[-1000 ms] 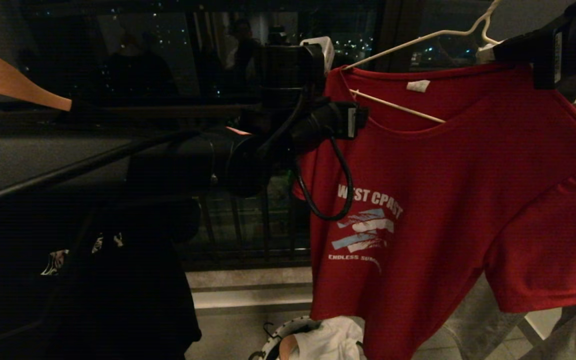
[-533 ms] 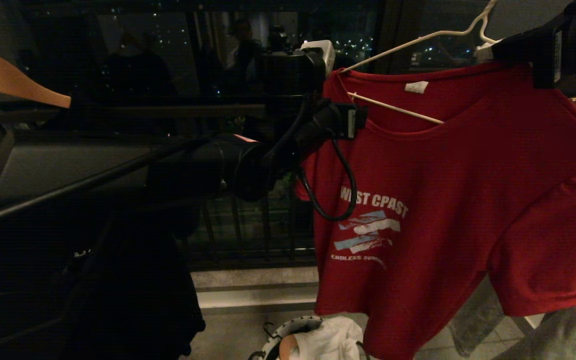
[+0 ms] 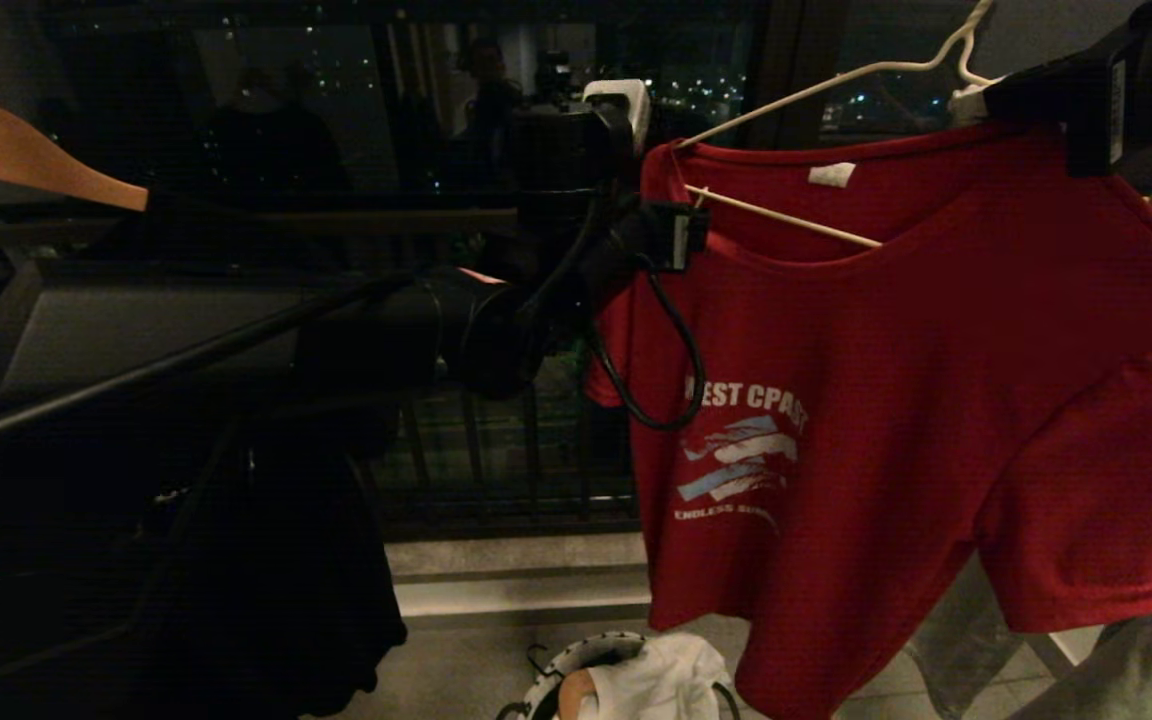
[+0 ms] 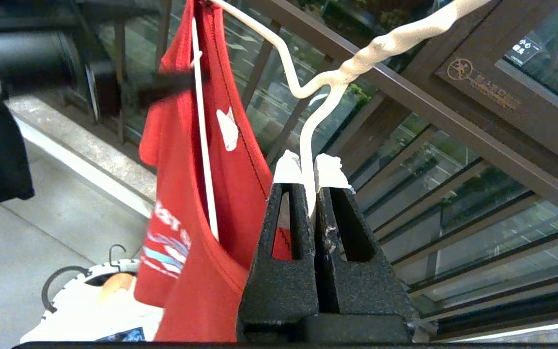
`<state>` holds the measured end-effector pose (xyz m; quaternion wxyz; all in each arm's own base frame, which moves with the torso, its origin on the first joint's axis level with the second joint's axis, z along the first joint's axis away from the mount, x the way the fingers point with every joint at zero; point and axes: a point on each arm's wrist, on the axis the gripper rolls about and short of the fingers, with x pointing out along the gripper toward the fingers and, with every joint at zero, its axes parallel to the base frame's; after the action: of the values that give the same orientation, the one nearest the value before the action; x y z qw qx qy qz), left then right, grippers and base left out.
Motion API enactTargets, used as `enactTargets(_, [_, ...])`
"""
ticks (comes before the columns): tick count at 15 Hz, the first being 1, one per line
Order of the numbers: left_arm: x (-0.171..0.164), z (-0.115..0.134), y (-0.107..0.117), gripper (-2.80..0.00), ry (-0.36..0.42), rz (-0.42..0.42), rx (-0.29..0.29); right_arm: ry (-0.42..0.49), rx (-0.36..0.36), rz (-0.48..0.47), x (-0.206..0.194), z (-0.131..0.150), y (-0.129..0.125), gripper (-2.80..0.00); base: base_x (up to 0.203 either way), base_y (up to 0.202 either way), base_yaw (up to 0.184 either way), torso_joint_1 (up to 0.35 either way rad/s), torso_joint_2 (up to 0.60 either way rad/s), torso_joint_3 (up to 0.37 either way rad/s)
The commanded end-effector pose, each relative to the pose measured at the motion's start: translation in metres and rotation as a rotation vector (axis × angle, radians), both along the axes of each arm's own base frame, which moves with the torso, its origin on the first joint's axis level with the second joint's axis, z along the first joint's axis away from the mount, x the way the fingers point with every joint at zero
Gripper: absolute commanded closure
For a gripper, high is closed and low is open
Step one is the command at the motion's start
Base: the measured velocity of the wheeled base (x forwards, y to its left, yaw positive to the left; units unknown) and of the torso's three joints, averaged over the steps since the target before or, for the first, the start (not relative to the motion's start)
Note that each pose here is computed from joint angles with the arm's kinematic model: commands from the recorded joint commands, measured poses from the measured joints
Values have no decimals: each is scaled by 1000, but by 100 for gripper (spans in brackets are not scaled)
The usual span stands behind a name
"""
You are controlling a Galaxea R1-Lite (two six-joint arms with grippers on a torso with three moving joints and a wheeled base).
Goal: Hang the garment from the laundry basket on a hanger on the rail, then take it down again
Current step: Take the clothes off the clothes rack
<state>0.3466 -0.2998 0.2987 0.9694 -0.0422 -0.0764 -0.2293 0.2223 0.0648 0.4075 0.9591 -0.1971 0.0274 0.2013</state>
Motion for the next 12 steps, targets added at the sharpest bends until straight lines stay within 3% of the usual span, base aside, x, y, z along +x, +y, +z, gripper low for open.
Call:
enactTargets(1, [4,0,4,-280,-4,14,-4,1,-3,3,0,0,1,0,0,0,0,0,0,0])
enactTargets(6, [4,0,4,-280,-6,15,-3,1,-3,9,-1,0,2,0,0,0,0,0,0,0])
enactTargets(7, [4,0,4,0,-6,15,-3,-1,-3,9,0,0,2,0,0,0,0,0,0,0])
enactTargets(12, [3,1,5,0,-7,15,-4,2,-3,9,1,0,2,0,0,0,0,0,0,0])
